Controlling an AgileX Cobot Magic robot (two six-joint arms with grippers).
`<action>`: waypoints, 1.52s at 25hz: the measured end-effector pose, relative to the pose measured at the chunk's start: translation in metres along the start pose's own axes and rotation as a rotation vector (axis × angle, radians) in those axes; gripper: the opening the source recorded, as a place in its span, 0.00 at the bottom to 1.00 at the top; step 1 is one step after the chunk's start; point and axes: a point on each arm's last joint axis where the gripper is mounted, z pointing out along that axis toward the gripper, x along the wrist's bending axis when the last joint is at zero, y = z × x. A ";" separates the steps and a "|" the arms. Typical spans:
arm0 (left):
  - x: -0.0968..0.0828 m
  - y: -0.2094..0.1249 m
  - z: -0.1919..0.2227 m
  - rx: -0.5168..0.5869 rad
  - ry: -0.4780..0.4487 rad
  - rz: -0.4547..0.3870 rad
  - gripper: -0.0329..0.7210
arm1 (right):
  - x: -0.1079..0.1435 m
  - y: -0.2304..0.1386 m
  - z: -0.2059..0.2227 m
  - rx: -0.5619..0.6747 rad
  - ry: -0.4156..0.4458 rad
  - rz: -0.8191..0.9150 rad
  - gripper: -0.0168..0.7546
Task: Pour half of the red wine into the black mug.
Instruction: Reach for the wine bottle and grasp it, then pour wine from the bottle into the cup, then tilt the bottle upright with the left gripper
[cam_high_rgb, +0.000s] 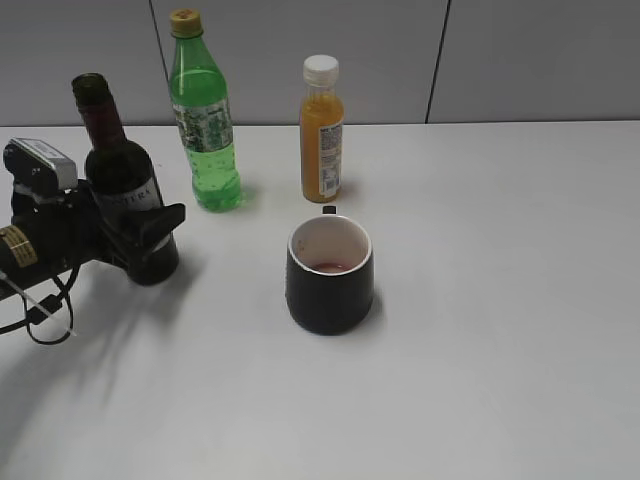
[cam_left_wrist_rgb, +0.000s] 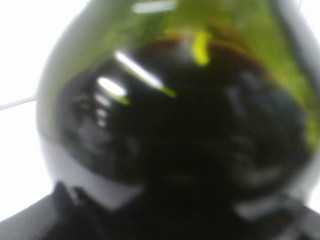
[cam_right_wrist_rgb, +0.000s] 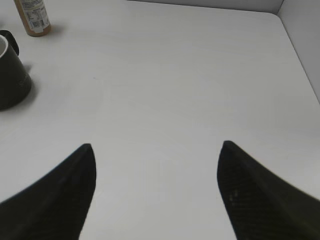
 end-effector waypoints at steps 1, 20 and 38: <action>0.001 0.000 0.000 0.000 0.008 -0.009 0.76 | 0.000 0.000 0.000 0.000 0.000 0.000 0.76; 0.003 0.012 -0.022 0.066 0.220 -0.094 0.76 | 0.000 0.000 0.000 0.000 0.000 0.000 0.76; -0.097 0.036 -0.033 0.136 0.514 -0.116 0.76 | 0.000 0.000 0.000 0.000 0.000 0.000 0.76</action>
